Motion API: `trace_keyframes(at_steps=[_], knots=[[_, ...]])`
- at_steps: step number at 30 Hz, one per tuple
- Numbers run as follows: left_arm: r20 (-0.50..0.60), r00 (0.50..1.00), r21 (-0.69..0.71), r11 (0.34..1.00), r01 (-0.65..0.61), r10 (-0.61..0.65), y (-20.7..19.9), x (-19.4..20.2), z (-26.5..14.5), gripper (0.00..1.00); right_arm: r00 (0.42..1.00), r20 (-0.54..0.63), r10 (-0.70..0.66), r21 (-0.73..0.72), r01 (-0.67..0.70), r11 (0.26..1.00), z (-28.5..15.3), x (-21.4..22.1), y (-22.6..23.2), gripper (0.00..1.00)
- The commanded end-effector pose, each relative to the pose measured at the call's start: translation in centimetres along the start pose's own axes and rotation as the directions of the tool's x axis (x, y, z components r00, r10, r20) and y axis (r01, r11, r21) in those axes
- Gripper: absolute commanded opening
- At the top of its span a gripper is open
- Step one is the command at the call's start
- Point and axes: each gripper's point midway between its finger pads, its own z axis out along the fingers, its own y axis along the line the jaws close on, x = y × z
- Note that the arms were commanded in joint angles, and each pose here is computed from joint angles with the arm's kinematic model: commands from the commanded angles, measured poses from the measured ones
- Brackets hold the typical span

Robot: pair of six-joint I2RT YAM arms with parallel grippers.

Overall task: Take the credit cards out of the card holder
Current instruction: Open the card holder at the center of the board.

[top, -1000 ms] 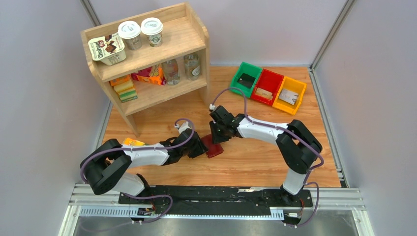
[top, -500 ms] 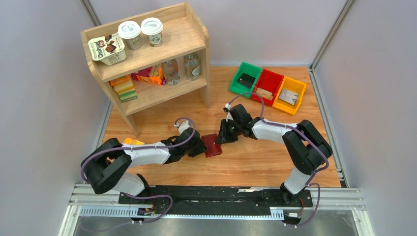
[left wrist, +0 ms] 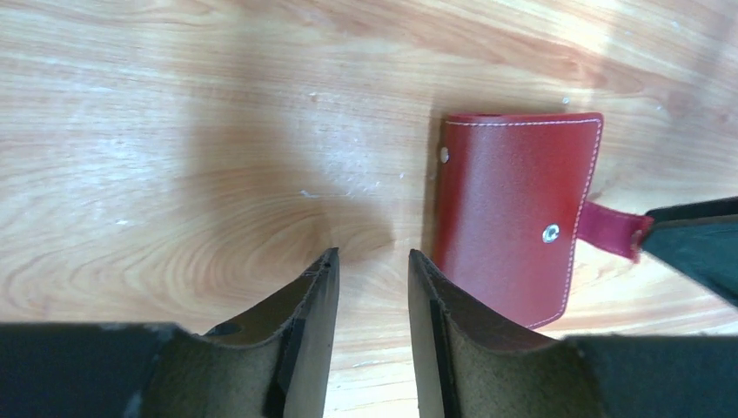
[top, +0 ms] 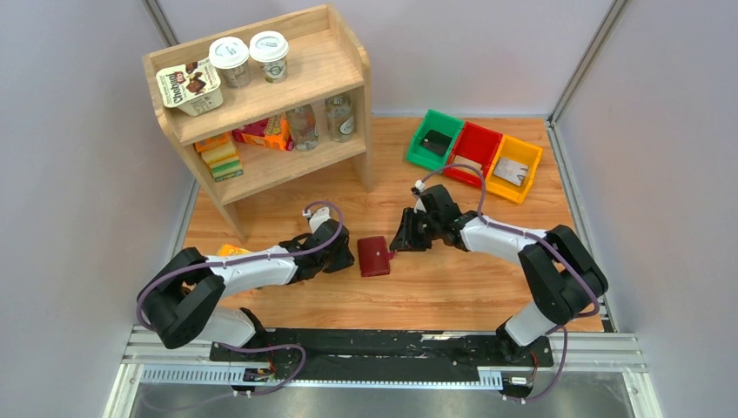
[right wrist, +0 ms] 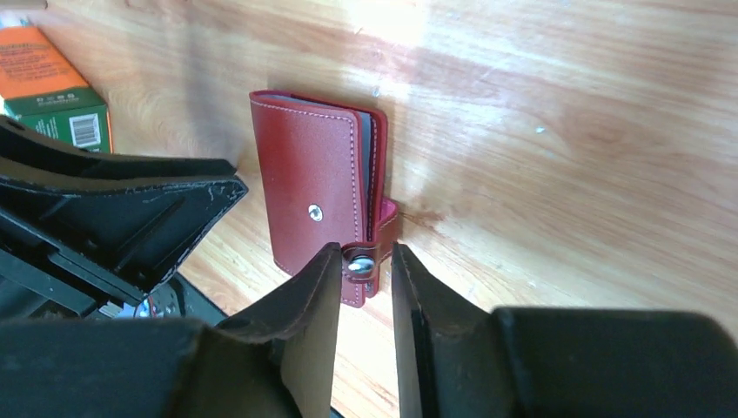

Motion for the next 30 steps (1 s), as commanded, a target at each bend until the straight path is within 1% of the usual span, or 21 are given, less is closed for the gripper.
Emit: trace_keyframes(at_steps=[1,2,4,6,8,10,12,14,16,19,23,26,30], knots=[[0.001,0.992,-0.038,0.991,-0.126,0.126,0.5,-1.0,-1.4,0.47,0.997,0.081,-0.018,0.112,0.009,0.994,-1.3,-1.1,-1.6,0.32],[-0.003,0.990,-0.033,0.990,-0.138,0.138,0.1,-1.0,-1.7,0.48,0.997,0.078,-0.024,0.115,0.015,0.993,-1.3,-1.0,-1.5,0.33],[-0.004,0.987,-0.029,0.986,-0.163,0.163,-0.5,-1.0,-2.1,0.55,0.996,0.076,-0.038,0.127,0.028,0.992,-1.3,-1.1,-1.3,0.36],[-0.004,0.983,-0.019,0.983,-0.182,0.181,-1.1,-0.9,-2.4,0.60,0.996,0.072,-0.051,0.136,0.040,0.990,-1.1,-1.1,-1.1,0.40],[0.001,0.979,-0.021,0.979,-0.202,0.202,-1.5,-0.8,-2.7,0.63,0.996,0.069,-0.053,0.133,0.043,0.990,-1.0,-1.0,-0.8,0.42],[-0.001,0.975,-0.030,0.975,-0.221,0.221,-1.8,-0.6,-2.8,0.64,0.995,0.079,-0.068,0.108,0.060,0.992,-1.2,-1.1,0.1,0.47],[-0.007,0.974,-0.032,0.973,-0.229,0.228,-2.0,-0.4,-2.7,0.65,0.991,0.094,-0.100,0.090,0.092,0.992,-1.4,-1.2,1.2,0.56],[-0.010,0.974,-0.033,0.974,-0.225,0.225,-2.0,-0.2,-2.5,0.65,0.986,0.116,-0.124,0.080,0.115,0.990,-1.8,-1.5,2.3,0.62],[-0.017,0.975,-0.036,0.975,-0.220,0.220,-1.9,0.1,-2.3,0.66,0.983,0.124,-0.137,0.084,0.127,0.988,-1.8,-1.7,3.0,0.66],[-0.014,0.981,-0.034,0.980,-0.194,0.193,-1.8,0.4,-2.0,0.66,0.982,0.120,-0.147,0.133,0.130,0.982,-1.2,-2.0,2.9,0.69],[-0.015,0.986,-0.027,0.986,-0.166,0.166,-1.8,0.7,-1.6,0.66,0.984,0.099,-0.147,0.164,0.130,0.978,0.2,-2.2,3.3,0.70],[-0.021,0.988,-0.024,0.988,-0.151,0.151,-2.0,1.0,-1.2,0.66,0.986,0.082,-0.144,0.205,0.125,0.971,0.8,-1.9,2.8,0.70],[-0.027,0.990,-0.030,0.989,-0.143,0.142,-1.9,1.4,-0.8,0.66,0.987,0.065,-0.148,0.280,0.125,0.952,1.0,-1.7,1.1,0.69]])
